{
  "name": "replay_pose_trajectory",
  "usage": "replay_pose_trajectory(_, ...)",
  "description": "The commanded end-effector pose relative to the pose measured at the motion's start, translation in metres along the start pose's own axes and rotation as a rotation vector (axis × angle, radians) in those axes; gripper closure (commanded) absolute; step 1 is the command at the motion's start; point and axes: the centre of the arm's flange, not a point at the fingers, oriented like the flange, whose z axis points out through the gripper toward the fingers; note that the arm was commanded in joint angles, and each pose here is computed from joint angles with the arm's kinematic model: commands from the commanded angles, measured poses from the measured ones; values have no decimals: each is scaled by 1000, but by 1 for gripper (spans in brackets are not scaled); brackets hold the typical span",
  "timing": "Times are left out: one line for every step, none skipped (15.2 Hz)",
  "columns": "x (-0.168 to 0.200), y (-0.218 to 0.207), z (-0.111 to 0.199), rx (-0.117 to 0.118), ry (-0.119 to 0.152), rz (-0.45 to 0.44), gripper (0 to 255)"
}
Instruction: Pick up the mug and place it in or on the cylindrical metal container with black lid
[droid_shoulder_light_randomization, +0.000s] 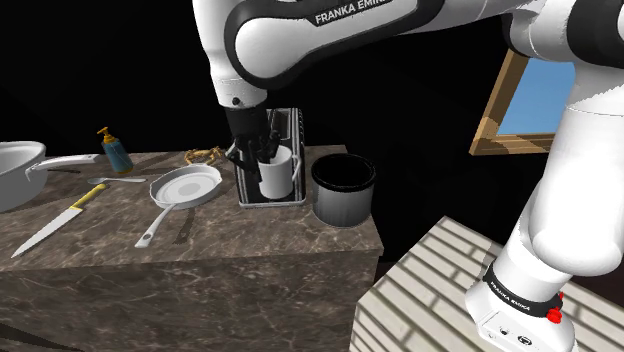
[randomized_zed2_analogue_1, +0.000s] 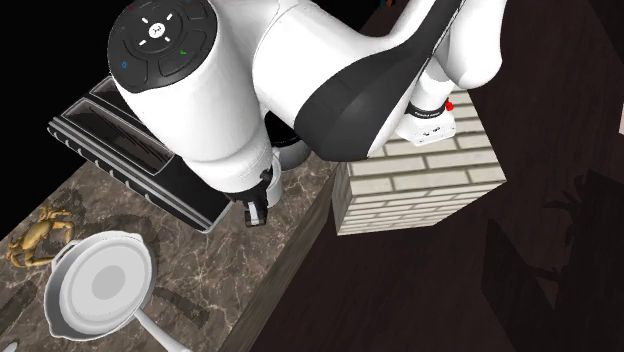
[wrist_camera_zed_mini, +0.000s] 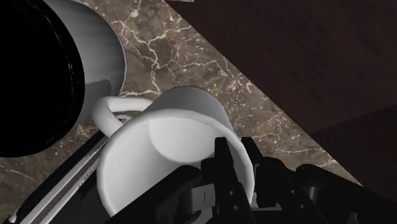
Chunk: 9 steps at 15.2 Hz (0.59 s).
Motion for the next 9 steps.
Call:
replay_pose_trajectory(1, 1, -10, 0, 0, 0, 255)
replay_pose_trajectory(1, 1, -15, 0, 0, 0, 255)
replay_pose_trajectory(1, 1, -21, 0, 0, 0, 255)
replay_pose_trajectory(1, 2, -26, 0, 0, 0, 255)
replay_pose_trajectory(1, 2, -31, 0, 0, 0, 255)
replay_pose_trajectory(1, 2, -36, 0, 0, 0, 255)
replay_pose_trajectory(1, 3, -42, 0, 0, 0, 255)
replay_pose_trajectory(1, 3, -47, 0, 0, 0, 255)
replay_pose_trajectory(1, 3, -52, 0, 0, 0, 255)
